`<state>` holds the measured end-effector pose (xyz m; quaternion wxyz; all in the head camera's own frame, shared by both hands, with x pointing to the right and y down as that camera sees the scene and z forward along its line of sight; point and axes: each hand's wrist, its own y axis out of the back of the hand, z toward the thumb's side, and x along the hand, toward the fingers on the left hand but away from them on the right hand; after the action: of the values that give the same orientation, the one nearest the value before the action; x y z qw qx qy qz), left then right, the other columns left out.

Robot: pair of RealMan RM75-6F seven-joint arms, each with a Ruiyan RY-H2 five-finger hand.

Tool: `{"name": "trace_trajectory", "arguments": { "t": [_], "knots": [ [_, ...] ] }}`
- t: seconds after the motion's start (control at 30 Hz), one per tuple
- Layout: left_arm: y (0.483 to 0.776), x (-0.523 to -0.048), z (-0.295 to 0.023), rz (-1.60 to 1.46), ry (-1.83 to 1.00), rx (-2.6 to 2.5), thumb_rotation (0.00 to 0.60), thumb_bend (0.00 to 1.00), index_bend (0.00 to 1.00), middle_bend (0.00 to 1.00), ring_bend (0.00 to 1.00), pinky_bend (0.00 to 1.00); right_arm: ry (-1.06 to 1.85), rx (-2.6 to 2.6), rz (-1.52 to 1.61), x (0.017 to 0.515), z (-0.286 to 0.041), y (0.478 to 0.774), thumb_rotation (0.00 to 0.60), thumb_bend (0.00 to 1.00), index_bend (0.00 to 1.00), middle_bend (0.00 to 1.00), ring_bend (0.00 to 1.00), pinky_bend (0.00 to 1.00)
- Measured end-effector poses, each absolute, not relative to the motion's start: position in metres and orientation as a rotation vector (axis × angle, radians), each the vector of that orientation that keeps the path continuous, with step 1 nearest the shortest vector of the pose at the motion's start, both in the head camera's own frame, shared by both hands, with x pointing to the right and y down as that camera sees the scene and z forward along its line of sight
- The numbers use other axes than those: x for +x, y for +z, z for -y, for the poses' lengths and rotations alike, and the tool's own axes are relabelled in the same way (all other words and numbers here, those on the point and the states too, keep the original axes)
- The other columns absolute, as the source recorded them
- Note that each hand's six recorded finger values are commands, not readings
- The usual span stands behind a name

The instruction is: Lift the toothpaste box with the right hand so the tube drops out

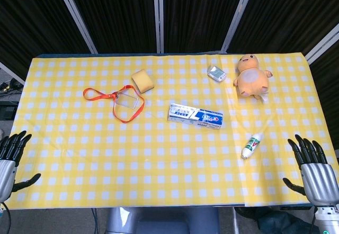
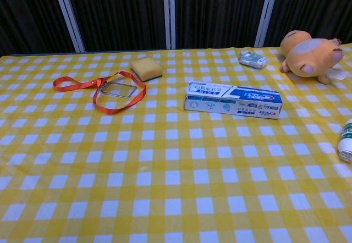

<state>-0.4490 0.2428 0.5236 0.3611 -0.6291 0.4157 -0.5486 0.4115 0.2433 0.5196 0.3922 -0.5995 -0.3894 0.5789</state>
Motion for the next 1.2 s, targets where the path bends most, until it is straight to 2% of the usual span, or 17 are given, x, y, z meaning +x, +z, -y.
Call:
{"name": "trace_trajectory", "arguments": {
  "t": [0.27, 0.47, 0.67, 0.9, 1.0, 1.2],
  "knots": [
    [0.526, -0.448, -0.241, -1.062, -1.415, -1.633, 0.6, 0.0, 0.0, 0.0, 0.0, 0.0, 1.483, -1.545, 0.966, 0.41, -0.244, 0.526, 0.6, 0.0, 0.0, 0.0, 0.0, 0.0],
    [0.527, -0.447, -0.236, -1.06, -1.415, -1.626, 0.6, 0.0, 0.0, 0.0, 0.0, 0.0, 1.489, -1.622, 0.918, 0.401, -0.23, 0.546, 0.6, 0.0, 0.0, 0.0, 0.0, 0.0],
    [0.536, -0.449, -0.224, -1.074, -1.411, -1.597, 0.6, 0.0, 0.0, 0.0, 0.0, 0.0, 1.451, -1.779, 0.796, 0.364, -0.189, 0.584, 0.6, 0.0, 0.0, 0.0, 0.0, 0.0],
    [0.546, -0.453, -0.217, -1.068, -1.447, -1.583, 0.6, 0.0, 0.0, 0.0, 0.0, 0.0, 1.377, -1.925, 0.679, 0.292, -0.109, 0.641, 0.6, 0.0, 0.0, 0.0, 0.0, 0.0],
    [0.551, -0.455, -0.217, -1.061, -1.476, -1.579, 0.6, 0.0, 0.0, 0.0, 0.0, 0.0, 1.393, -1.953, 0.686, 0.271, -0.085, 0.664, 0.6, 0.0, 0.0, 0.0, 0.0, 0.01],
    [0.559, -0.46, -0.216, -1.053, -1.529, -1.57, 0.6, 0.0, 0.0, 0.0, 0.0, 0.0, 1.439, -2.005, 0.707, 0.231, -0.057, 0.706, 0.6, 0.0, 0.0, 0.02, 0.0, 0.05]
  ]
}}
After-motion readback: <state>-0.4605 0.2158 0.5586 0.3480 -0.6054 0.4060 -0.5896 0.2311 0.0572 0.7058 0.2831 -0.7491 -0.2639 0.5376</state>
